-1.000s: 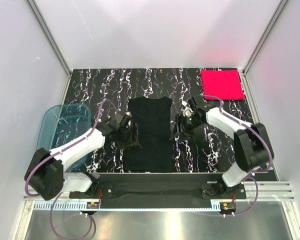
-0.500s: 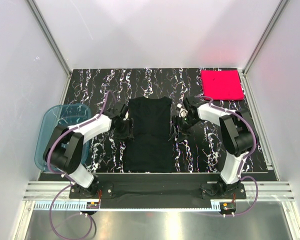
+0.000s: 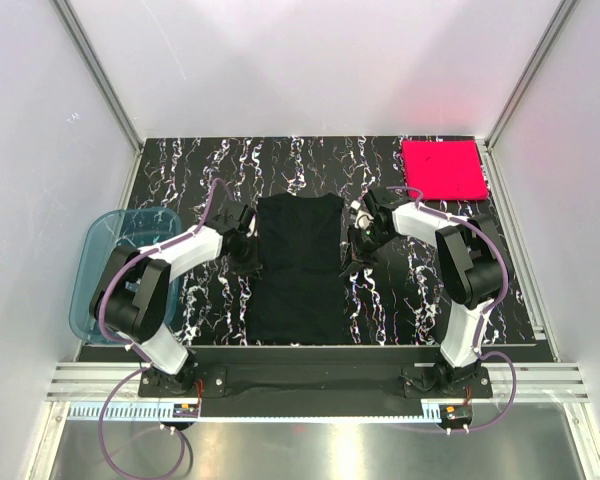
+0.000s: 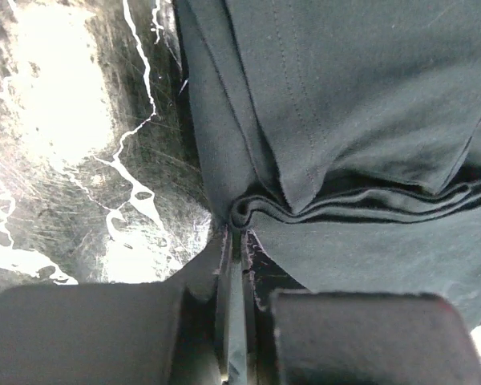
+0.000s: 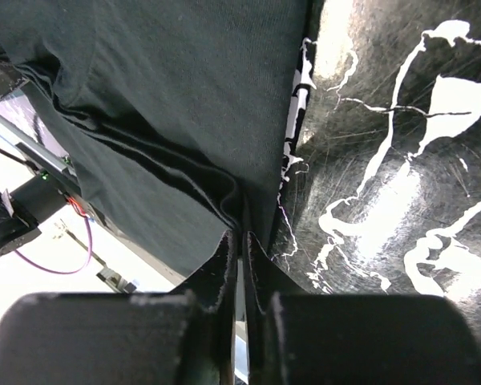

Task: Fold and stack the t-shirts
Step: Fold the tshirt

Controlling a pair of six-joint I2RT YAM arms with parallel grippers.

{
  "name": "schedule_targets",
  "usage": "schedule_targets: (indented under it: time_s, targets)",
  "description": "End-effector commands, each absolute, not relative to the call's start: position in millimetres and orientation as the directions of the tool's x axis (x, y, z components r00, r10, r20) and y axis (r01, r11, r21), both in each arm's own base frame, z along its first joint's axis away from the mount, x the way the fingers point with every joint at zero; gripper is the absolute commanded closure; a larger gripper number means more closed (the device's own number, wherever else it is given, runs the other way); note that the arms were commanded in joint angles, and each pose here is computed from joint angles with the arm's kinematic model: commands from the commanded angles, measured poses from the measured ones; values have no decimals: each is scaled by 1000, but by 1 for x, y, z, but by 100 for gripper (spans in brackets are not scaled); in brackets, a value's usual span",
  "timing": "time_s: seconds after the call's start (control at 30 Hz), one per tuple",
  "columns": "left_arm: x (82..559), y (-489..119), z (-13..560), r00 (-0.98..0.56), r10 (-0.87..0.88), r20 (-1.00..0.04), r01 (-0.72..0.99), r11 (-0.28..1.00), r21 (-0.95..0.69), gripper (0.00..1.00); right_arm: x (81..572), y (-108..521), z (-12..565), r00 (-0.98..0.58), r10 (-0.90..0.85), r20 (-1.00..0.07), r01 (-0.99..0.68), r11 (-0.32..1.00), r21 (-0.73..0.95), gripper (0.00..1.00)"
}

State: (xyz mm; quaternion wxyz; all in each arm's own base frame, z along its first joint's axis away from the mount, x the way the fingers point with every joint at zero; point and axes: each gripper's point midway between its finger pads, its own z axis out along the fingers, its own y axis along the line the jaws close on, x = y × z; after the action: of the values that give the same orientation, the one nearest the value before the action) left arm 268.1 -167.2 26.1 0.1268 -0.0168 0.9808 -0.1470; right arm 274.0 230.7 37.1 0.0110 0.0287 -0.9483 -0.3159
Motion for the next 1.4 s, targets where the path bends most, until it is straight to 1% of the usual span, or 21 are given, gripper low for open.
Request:
schedule_targets:
  time_s: [0.0,0.3,0.33,0.37,0.4,0.43,0.47,0.5,0.53,0.63,0.67,0.73,0.8,0.83,0.87,0.9,0.97,1.0,1.03,1.23,1.37]
  targets:
    - [290,-166,40,-946,-96,-309,-4,959,-285,96,293,240,46,-997,-54,-54,-76,781,620,96]
    - [288,-147,15,-955,-135,-265,-89,980,-180,95,314,228,6,-999,10,-39,-11,861,508,100]
    - [288,-145,11,-956,-137,-259,-96,981,-167,93,314,227,1,-1000,1,-30,-15,867,497,100]
    - [288,-143,13,-955,-145,-259,-106,982,-158,82,314,225,-2,-1000,-5,-28,-18,876,482,99]
    - [288,-142,15,-955,-148,-258,-111,982,-154,77,314,221,-4,-999,-16,-31,-29,885,465,96]
    - [289,-143,24,-948,-152,-280,-109,980,-165,71,315,218,0,-999,-19,-27,-29,895,445,85]
    - [289,-138,32,-940,-160,-303,-120,982,-147,57,316,216,5,-999,-25,-38,-38,901,433,80]
    - [288,-136,38,-933,-167,-318,-125,981,-149,52,319,210,9,-998,-30,-63,-52,914,402,76]
    - [287,-135,45,-927,-171,-335,-125,980,-155,47,325,209,25,-994,-30,-107,-70,916,395,63]
    - [278,-128,72,-906,-186,-380,-131,977,-166,37,323,195,54,-989,-38,-145,-83,943,324,51]
    - [272,-128,82,-899,-195,-392,-131,974,-184,38,321,195,60,-987,-45,-154,-93,943,319,51]
    - [255,-134,82,-906,-207,-369,-122,963,-239,46,311,202,74,-984,-71,-165,-122,938,325,51]
    - [246,-155,93,-899,-243,-365,-100,924,-369,55,296,220,81,-986,-92,-138,-140,907,397,53]
    - [235,-170,93,-914,-243,-326,-79,892,-445,64,278,231,80,-989,-107,-103,-142,888,436,54]
    - [230,-177,85,-912,-276,-304,-97,863,-495,68,272,244,81,-988,-115,-101,-150,861,486,59]
    - [221,-185,83,-918,-275,-286,-89,846,-526,72,248,254,76,-993,-119,-17,-108,821,560,64]
    - [207,-193,66,-927,-299,-225,-125,815,-566,81,231,274,76,-989,-150,-13,-124,762,635,72]
    - [202,-195,60,-931,-298,-210,-132,812,-568,84,220,279,76,-987,-158,25,-100,730,676,80]
    - [194,-197,48,-934,-309,-181,-152,799,-582,87,204,281,67,-981,-179,68,-79,702,708,82]
    - [165,-183,12,-942,-320,-102,-222,820,-528,94,160,256,23,-958,-181,222,13,746,666,89]
    - [141,-151,-3,-940,-330,-89,-270,878,-396,94,146,233,3,-957,-133,256,42,813,581,91]
